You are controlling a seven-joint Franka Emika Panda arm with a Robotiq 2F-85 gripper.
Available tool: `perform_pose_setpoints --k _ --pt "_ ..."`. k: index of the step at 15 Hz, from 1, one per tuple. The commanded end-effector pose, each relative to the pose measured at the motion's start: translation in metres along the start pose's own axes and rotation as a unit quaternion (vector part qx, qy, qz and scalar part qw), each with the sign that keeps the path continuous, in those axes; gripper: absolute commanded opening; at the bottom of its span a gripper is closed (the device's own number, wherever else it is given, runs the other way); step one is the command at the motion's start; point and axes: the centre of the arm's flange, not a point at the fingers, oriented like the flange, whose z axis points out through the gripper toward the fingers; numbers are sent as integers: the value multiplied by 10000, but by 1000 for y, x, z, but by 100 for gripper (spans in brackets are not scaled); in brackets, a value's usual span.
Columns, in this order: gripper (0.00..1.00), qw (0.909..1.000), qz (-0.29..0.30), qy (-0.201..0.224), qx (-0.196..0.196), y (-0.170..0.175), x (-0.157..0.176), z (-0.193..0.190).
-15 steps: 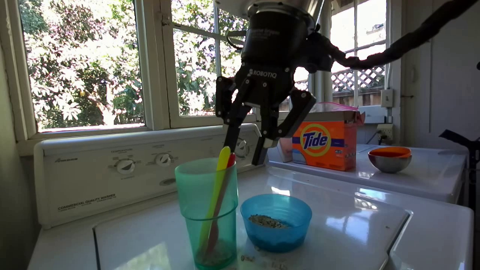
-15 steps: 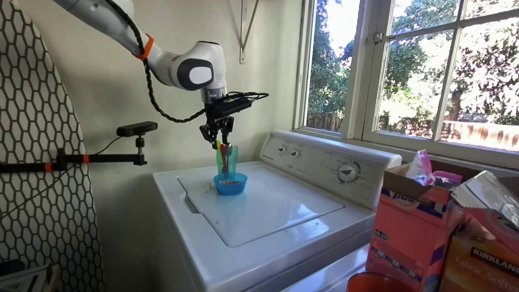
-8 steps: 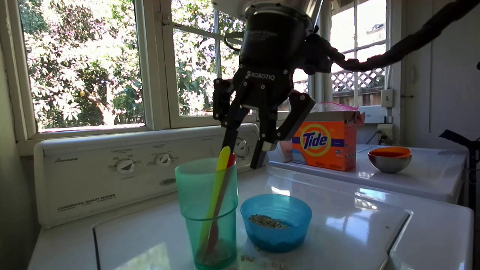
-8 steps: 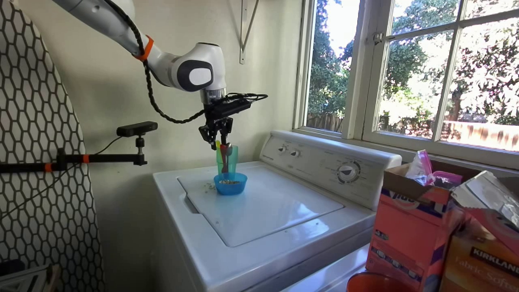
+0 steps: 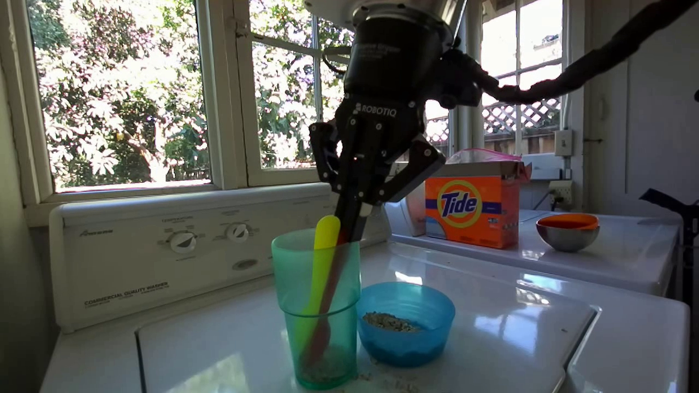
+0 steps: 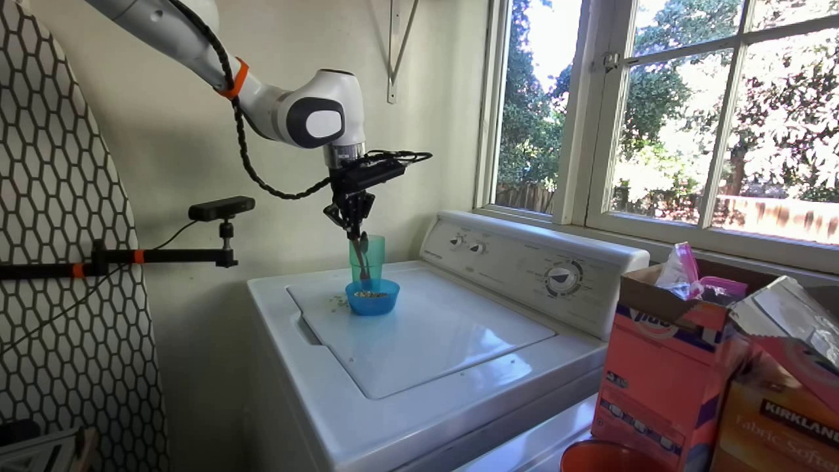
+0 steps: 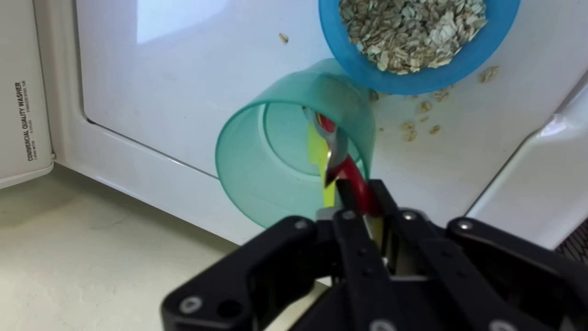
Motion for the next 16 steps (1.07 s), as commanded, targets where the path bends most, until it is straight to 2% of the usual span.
perform_pose_setpoints --k 1,5,7,9,14,16 --pt "3 10000 -10 -79 -2 4 1 1" --pt "3 9999 22 -105 -55 15 -3 -13" --pt "3 9998 91 -5 -157 22 -7 -29" --pt "3 9998 139 110 -95 29 -10 -44" --pt "3 9959 46 859 285 42 -14 -92" --pt "3 9938 -53 1030 410 46 -15 -114"
